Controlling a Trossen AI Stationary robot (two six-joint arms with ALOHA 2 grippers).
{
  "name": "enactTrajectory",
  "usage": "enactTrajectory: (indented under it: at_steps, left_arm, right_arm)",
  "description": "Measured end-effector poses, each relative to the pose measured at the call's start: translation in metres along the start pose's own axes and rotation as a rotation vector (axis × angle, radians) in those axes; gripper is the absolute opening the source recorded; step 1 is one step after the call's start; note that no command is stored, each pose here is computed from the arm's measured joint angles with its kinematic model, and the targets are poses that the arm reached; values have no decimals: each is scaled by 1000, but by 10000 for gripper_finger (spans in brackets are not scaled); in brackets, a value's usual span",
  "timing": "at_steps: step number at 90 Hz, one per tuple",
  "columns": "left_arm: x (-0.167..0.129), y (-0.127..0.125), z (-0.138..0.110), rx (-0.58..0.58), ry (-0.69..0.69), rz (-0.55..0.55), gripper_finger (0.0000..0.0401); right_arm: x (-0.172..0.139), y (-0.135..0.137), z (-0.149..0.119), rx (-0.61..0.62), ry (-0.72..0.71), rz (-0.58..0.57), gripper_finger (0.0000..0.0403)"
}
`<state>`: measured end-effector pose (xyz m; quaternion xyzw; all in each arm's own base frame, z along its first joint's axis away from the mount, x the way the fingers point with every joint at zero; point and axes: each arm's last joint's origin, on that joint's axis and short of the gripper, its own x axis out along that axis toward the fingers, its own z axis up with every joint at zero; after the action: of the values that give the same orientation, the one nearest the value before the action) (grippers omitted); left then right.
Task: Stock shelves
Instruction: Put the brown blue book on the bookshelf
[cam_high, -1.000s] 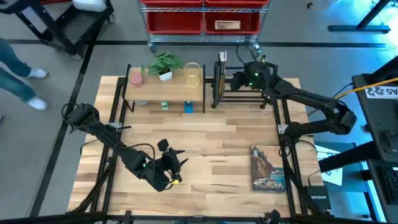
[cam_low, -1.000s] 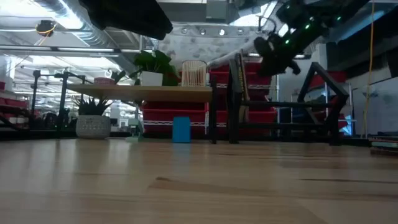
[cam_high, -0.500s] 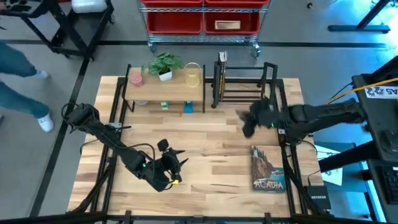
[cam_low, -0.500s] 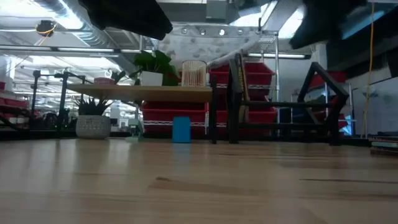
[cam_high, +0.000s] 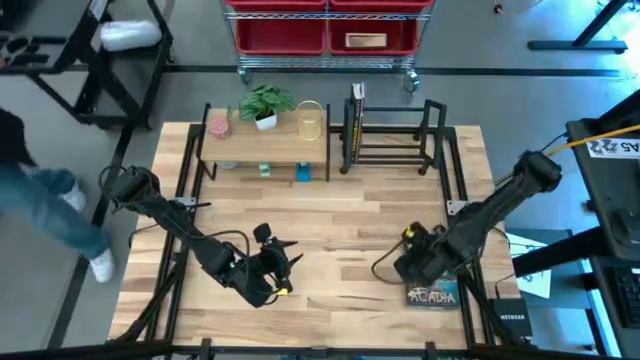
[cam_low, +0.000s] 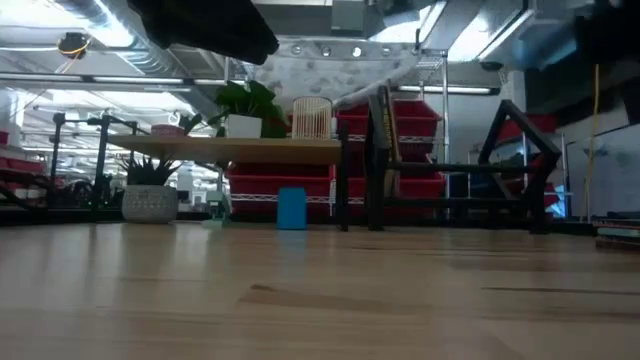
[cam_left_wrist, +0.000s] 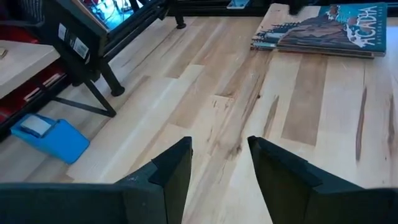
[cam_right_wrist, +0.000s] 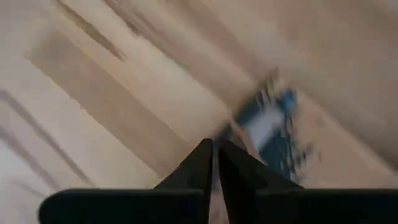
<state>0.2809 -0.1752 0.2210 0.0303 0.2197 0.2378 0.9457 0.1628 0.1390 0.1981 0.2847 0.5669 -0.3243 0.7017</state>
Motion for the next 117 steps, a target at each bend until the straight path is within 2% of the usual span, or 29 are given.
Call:
enactTrajectory:
  at_steps: [12, 25, 35, 43, 52, 72, 94, 117]
  left_arm:
    - [0, 0, 0, -1, 0, 1, 153]
    - [0, 0, 0, -1, 0, 1, 153]
    - [1, 1, 1, -3, 1, 5, 153]
    - [3, 2, 1, -6, 2, 10, 153]
    - [4, 1, 0, -11, 3, 12, 153]
    - [10, -2, -6, 0, 18, 17, 153]
    - [14, -2, -7, 2, 24, 24, 153]
    - [14, -2, -7, 6, 29, 17, 153]
  right_arm:
    - [20, 6, -16, -9, 62, -128, 1]
    - [29, 5, -30, 43, 91, -226, 1]
    - [30, 0, -38, 93, 62, -288, 0]
    - [32, 1, -41, 108, 55, -294, 1]
    - [35, 5, -42, 106, 46, -265, 0]
    - [41, 20, -31, 98, -63, -126, 1]
    - [56, 48, 6, -6, -177, 72, 0]
    - [95, 84, 49, -163, -281, 229, 0]
